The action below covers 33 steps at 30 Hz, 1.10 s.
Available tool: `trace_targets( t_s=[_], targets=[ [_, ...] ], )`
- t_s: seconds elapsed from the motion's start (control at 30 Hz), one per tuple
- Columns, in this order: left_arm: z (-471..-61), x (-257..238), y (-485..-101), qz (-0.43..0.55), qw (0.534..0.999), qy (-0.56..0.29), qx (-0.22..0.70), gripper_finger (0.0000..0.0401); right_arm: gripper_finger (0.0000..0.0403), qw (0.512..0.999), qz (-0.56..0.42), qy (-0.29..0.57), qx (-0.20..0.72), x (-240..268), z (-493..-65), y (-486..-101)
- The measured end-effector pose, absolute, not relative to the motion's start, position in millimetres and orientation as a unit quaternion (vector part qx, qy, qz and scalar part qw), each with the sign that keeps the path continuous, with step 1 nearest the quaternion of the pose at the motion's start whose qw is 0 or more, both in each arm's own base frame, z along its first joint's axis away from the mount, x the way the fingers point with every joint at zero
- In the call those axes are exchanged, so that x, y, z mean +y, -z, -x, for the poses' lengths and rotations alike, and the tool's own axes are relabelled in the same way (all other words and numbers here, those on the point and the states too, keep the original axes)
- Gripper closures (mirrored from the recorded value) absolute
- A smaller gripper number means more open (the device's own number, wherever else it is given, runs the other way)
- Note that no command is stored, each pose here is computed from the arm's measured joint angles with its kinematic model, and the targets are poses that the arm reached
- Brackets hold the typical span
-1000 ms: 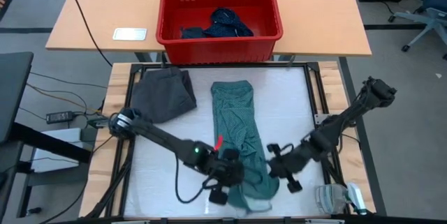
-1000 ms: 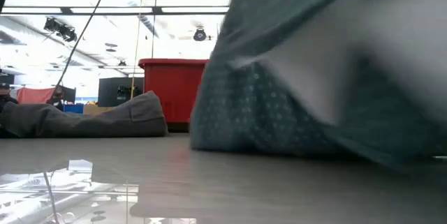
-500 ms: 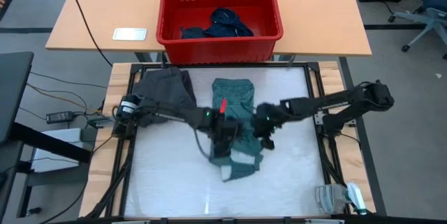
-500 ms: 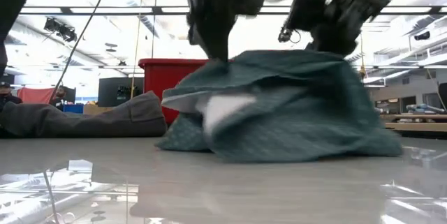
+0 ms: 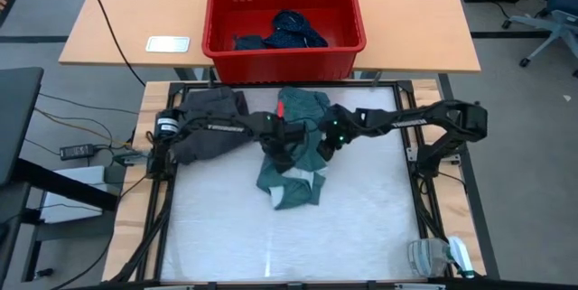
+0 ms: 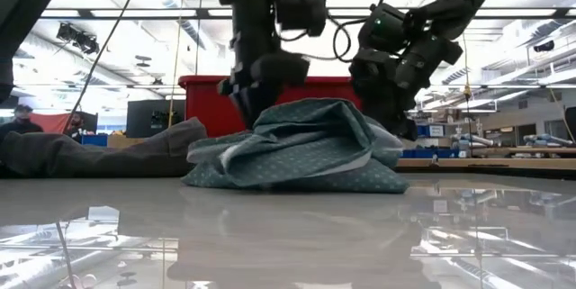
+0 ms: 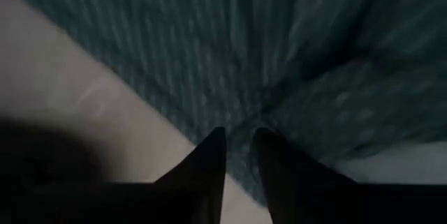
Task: Fold laundry
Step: Fold the dark green polo
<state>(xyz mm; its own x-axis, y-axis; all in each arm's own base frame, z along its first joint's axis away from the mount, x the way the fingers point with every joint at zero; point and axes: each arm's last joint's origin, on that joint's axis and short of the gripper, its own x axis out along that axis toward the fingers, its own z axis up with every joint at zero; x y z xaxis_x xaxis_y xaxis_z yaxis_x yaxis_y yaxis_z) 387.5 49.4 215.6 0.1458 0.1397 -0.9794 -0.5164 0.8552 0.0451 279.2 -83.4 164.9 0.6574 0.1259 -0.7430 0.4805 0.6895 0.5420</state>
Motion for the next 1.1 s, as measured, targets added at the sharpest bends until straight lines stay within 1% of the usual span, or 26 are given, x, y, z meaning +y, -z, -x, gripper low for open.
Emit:
trace_targets(
  t_s=[0.1, 0.17, 0.33, 0.4, 0.47, 0.53, 0.6, 0.67, 0.77, 0.83, 0.9, 0.97, 1.1],
  targets=[
    [-388, 61, -236, 0.135, 0.768, -0.204, 0.592, 0.0293, 0.0223, 0.811, -0.426, 0.136, 0.376, -89, -276, -173],
    [-389, 70, -246, 0.12, 0.783, -0.196, 0.579, 0.0284, 0.0214, 0.816, -0.431, 0.145, 0.358, -89, -273, -182],
    [-376, 90, -266, 0.105, 0.785, -0.195, 0.578, 0.0276, 0.0211, 0.826, -0.425, 0.191, 0.317, -89, -264, -203],
    [-366, 94, -277, 0.107, 0.784, -0.199, 0.578, 0.0276, 0.0211, 0.822, -0.425, 0.209, 0.317, -89, -259, -206],
    [-359, 96, -287, 0.1, 0.79, -0.195, 0.573, 0.0278, 0.0211, 0.808, -0.428, 0.219, 0.341, -88, -253, -204],
    [-352, 95, -297, 0.093, 0.796, -0.19, 0.567, 0.0281, 0.0211, 0.803, -0.422, 0.21, 0.364, -86, -251, -201],
    [-348, 93, -307, 0.089, 0.809, -0.172, 0.555, 0.0284, 0.0211, 0.817, -0.403, 0.16, 0.38, -79, -253, -202],
    [-346, 89, -308, 0.095, 0.821, -0.131, 0.548, 0.0284, 0.0212, 0.823, -0.395, 0.125, 0.389, -69, -256, -203],
    [-354, 75, -292, 0.11, 0.838, -0.024, 0.533, 0.0285, 0.0214, 0.821, -0.387, 0.119, 0.403, -57, -257, -202],
    [-359, 62, -270, 0.115, 0.84, 0.021, 0.53, 0.0285, 0.0217, 0.823, -0.377, 0.119, 0.408, -51, -258, -201],
    [-364, 51, -246, 0.112, 0.852, 0.028, 0.511, 0.0285, 0.0221, 0.818, -0.374, 0.111, 0.422, -44, -258, -200],
    [-365, 44, -222, 0.116, 0.861, 0.011, 0.495, 0.0285, 0.0226, 0.811, -0.374, 0.103, 0.438, -36, -257, -199],
    [-363, 40, -188, 0.164, 0.887, -0.02, 0.431, 0.0285, 0.0237, 0.806, -0.371, 0.095, 0.452, -14, -249, -197]
  ],
)
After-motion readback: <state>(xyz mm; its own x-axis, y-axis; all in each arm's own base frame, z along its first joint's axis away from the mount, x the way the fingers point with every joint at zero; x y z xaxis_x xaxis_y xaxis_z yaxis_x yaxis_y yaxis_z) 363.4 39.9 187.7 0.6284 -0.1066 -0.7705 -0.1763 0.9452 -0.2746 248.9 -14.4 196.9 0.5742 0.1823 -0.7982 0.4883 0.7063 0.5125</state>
